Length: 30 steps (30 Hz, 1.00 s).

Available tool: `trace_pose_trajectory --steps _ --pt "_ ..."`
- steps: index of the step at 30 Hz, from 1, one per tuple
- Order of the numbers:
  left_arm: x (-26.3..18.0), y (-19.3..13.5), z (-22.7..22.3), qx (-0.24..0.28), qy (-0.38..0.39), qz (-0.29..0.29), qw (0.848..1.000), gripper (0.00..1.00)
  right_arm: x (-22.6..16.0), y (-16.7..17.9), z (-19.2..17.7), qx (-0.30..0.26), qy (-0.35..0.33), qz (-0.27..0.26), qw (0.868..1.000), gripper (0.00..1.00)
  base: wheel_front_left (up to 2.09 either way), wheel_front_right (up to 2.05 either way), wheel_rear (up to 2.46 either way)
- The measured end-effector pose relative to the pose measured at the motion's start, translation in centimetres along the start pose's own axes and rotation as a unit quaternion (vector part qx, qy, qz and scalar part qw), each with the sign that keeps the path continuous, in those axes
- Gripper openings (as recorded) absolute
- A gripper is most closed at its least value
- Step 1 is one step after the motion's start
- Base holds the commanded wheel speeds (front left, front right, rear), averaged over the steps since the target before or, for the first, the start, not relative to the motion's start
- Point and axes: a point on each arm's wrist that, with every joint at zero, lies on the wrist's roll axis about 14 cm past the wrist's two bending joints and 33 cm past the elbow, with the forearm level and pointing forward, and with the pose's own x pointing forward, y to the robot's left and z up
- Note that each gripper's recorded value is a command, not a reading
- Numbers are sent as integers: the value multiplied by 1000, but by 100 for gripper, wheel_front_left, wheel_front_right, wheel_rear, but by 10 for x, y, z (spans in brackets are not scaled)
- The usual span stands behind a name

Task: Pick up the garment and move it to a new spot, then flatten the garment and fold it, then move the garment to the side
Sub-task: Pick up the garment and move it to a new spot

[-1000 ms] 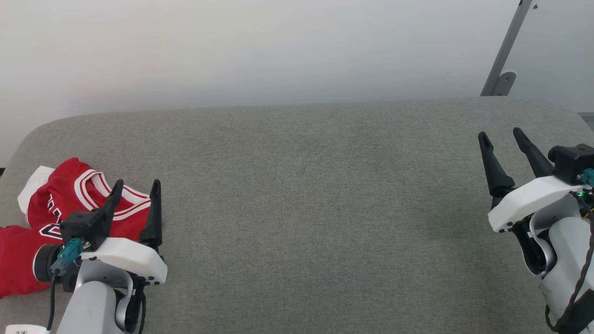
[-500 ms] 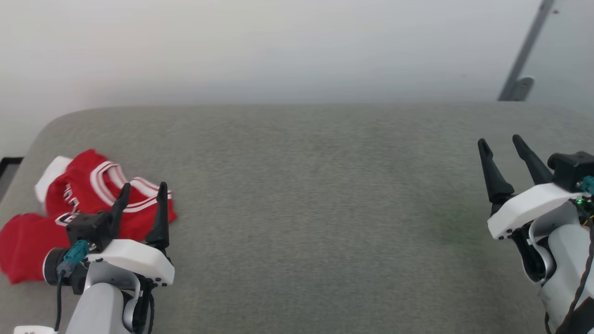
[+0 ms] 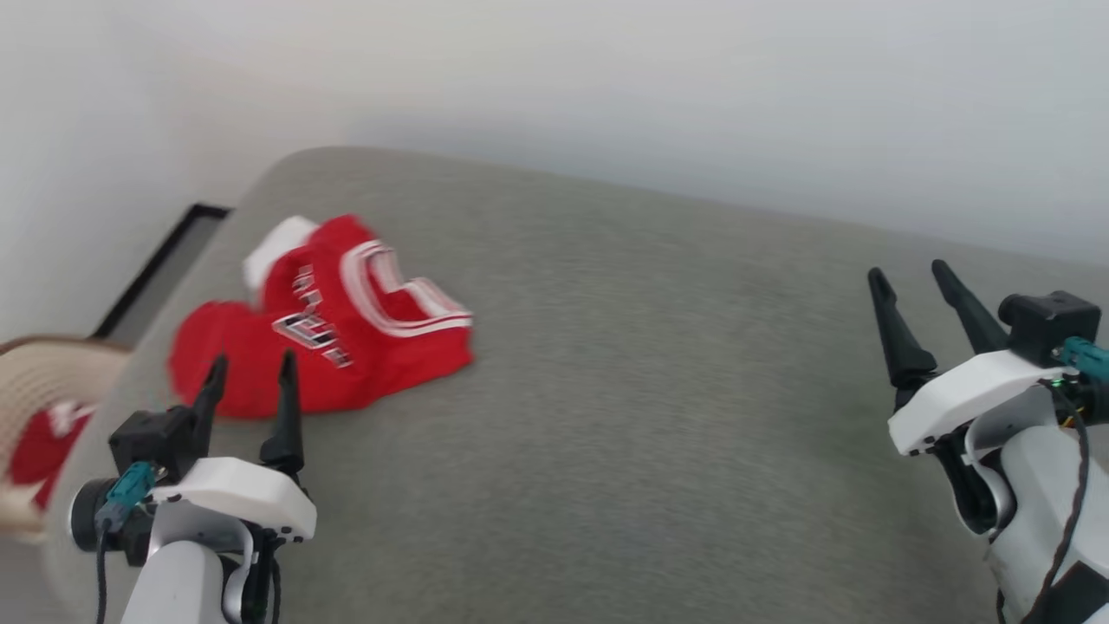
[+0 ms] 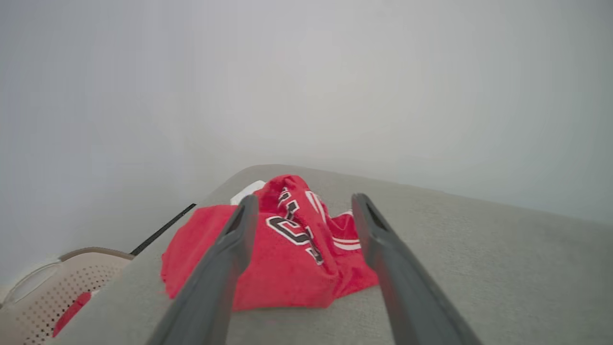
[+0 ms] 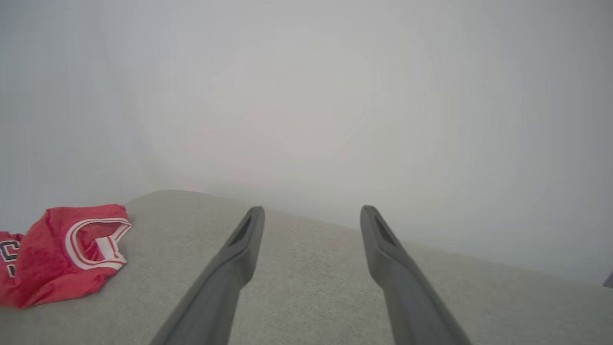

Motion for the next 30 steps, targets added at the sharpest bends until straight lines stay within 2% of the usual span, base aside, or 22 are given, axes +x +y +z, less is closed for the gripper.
trace_pose_trajectory --steps 8,12,15,22,30 --pt "-51 63 2 6 -1 96 995 100 36 78 -13 14 12 94 995 100 0 0 0" --pt "-79 95 8 7 -11 156 988 100 48 125 -22 18 21 150 988 100 0 0 0" --pt "-91 106 7 5 -11 184 983 100 58 150 -24 23 23 182 983 100 0 0 0" --pt "-110 116 4 1 -10 225 974 100 66 181 -38 35 40 221 974 100 0 0 0" --pt "-112 115 3 4 -9 229 973 100 70 182 -39 38 43 226 972 100 0 0 0"
